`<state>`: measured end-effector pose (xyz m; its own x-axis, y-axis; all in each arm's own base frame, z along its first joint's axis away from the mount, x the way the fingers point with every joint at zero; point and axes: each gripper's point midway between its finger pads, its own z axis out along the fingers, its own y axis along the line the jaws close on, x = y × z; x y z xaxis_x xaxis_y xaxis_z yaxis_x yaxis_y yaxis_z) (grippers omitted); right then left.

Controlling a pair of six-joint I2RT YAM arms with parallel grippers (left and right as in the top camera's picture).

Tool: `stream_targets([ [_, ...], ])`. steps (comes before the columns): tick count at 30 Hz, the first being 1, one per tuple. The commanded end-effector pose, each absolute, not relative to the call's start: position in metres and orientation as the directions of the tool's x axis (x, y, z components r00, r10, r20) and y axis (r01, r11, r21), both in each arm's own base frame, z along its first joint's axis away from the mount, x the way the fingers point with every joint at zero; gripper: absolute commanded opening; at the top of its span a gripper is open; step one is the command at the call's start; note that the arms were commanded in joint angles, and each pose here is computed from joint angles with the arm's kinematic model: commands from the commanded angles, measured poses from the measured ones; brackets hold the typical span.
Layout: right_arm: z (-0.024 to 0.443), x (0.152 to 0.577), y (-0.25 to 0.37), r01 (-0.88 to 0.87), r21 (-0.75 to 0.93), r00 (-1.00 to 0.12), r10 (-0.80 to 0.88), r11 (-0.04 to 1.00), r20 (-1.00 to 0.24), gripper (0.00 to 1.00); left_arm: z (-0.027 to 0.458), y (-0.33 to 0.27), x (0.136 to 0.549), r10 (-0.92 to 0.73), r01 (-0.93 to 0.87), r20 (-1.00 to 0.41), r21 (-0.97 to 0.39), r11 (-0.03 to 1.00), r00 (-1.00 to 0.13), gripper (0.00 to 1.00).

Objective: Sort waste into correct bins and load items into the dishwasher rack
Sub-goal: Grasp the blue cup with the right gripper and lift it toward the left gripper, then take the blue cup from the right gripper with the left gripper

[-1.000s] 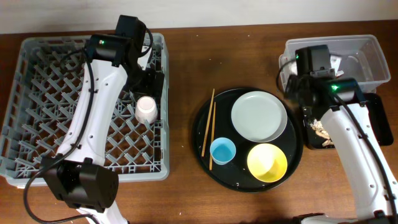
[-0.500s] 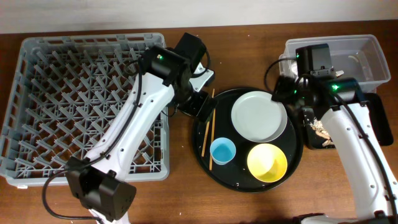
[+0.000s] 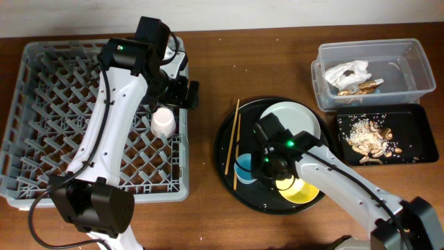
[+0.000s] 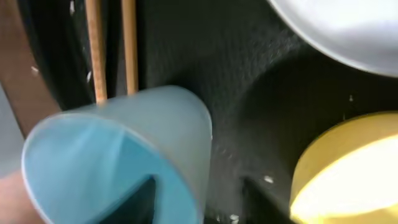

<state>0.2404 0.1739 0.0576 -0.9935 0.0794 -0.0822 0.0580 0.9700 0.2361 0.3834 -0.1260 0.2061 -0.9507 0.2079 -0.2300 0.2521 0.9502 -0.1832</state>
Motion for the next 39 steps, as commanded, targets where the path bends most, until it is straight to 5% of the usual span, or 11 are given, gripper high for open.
stream_targets([
  [1, 0.045, 0.239, 0.17, 0.091, 0.196, -0.993, 0.105, 0.976, -0.063, 0.04, 0.21, -0.126, 0.385, 0.196, 0.243, -0.24, -0.189, 0.951, -0.951, 0.99],
  [6, 0.112, 0.27, 0.178, 0.077, 0.344, -0.971, 0.148, 0.936, -0.186, 0.04, 0.219, -0.147, 0.38, 0.198, 0.277, -0.244, -0.353, 0.894, -0.949, 0.99],
  [8, 0.16, 0.288, 0.177, 0.036, 0.451, -0.941, 0.182, 0.892, -0.285, 0.04, 0.241, -0.168, 0.377, 0.206, 0.341, -0.292, -0.559, 0.756, -0.934, 0.99],
  [11, 0.261, 0.324, 0.182, -0.201, 0.686, -0.825, 0.257, 0.7, -0.503, 0.04, 0.318, -0.179, 0.375, 0.113, 0.484, -0.474, -0.817, 0.313, -0.873, 0.99],
  [15, 0.335, 0.346, 0.22, -0.535, 0.722, -0.702, 0.245, 0.439, -0.669, 0.04, 0.375, -0.171, 0.367, -0.003, 0.55, -0.55, -0.835, -0.001, -0.835, 0.99],
  [27, 0.357, 0.354, 0.268, -0.686, 0.705, -0.67, 0.223, 0.178, -0.708, 0.04, 0.375, -0.205, 0.349, 0.077, 0.535, -0.537, -0.843, -0.05, -0.84, 0.99],
  [39, 0.374, 0.374, 0.225, -0.676, 0.71, -0.655, 0.28, 0.196, -0.702, 0.04, 0.354, -0.204, 0.356, 0.109, 0.543, -0.535, -0.837, 0.073, -0.838, 0.99],
])
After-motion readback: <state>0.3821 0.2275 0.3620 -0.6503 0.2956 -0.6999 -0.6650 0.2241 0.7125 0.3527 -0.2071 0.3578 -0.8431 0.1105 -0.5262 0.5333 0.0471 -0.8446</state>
